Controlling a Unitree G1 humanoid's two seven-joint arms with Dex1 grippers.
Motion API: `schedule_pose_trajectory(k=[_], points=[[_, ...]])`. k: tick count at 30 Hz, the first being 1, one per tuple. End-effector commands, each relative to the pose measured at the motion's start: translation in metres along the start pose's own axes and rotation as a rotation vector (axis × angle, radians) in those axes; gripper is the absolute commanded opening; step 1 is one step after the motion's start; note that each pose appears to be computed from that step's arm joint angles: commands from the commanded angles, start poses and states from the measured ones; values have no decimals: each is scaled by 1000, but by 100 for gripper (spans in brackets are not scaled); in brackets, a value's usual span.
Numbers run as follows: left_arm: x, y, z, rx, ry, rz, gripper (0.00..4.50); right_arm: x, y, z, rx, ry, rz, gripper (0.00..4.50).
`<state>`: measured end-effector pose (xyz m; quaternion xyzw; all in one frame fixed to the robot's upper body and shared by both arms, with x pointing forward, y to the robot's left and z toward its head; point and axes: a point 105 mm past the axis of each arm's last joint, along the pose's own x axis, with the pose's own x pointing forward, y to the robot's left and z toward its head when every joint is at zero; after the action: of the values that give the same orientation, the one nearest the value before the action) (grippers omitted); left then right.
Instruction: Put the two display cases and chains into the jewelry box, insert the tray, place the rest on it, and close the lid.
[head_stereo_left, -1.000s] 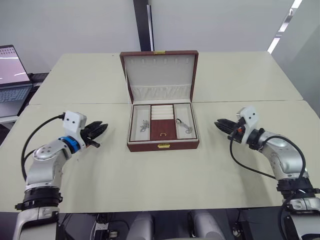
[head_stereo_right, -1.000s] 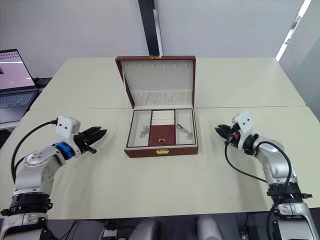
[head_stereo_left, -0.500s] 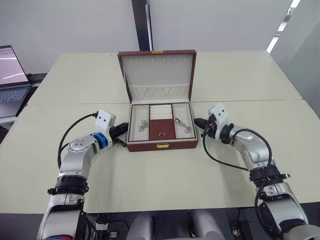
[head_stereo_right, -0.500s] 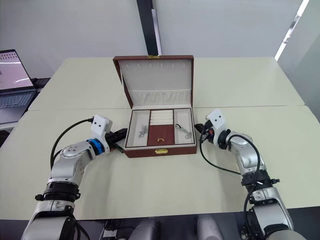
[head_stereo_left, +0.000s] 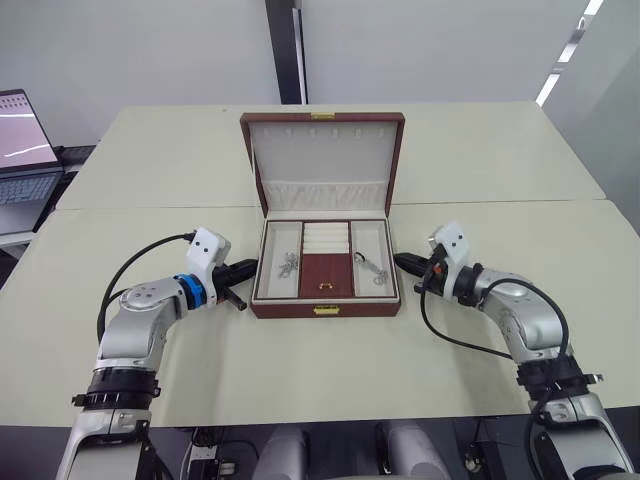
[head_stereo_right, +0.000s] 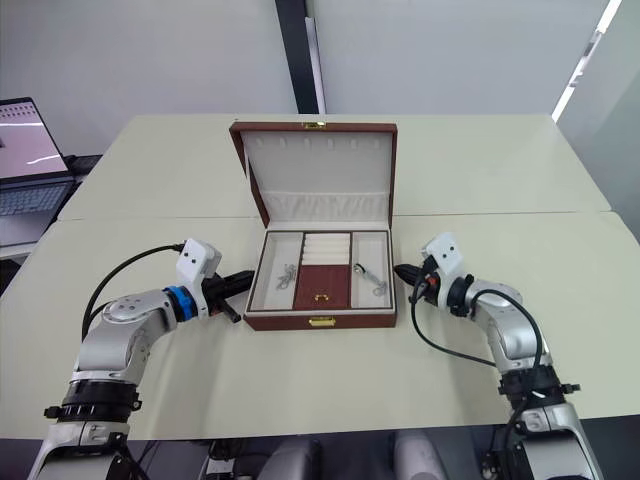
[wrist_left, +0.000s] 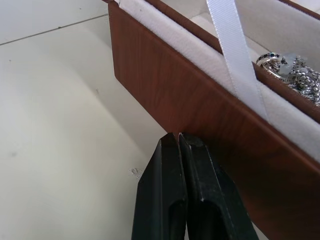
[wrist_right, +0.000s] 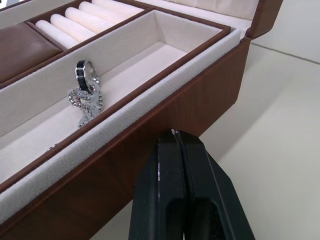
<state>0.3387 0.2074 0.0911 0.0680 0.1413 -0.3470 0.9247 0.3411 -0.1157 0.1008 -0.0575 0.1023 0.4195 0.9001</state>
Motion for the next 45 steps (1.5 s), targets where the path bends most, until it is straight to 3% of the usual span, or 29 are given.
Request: schedule_pose_trajectory(k=[1, 7, 14, 23, 27, 33, 39, 45], points=[[5, -37, 9, 9, -30, -162, 6, 5, 32, 13, -8, -47, 128, 0], [-10, -55, 0, -23, 3, -177, 6, -4, 46, 7, 27, -36, 129, 0], [-26, -52, -6, -29, 22, -130, 6, -18, 59, 0, 56, -17, 127, 0], [-26, -48, -4, -17, -9, -117, 6, -23, 42, 1, 50, -14, 51, 0], [-30, -42, 1, 17, -61, -79, 6, -29, 32, 4, 50, -23, 16, 0], [-66, -32, 21, 111, -218, 64, 6, -44, 6, 12, 12, -40, -50, 0], [-113, -50, 38, 57, -390, 215, 6, -50, -20, 20, -28, -43, -66, 0], [-134, -79, 36, 69, -456, 298, 6, -47, -38, 26, -66, -49, -64, 0]])
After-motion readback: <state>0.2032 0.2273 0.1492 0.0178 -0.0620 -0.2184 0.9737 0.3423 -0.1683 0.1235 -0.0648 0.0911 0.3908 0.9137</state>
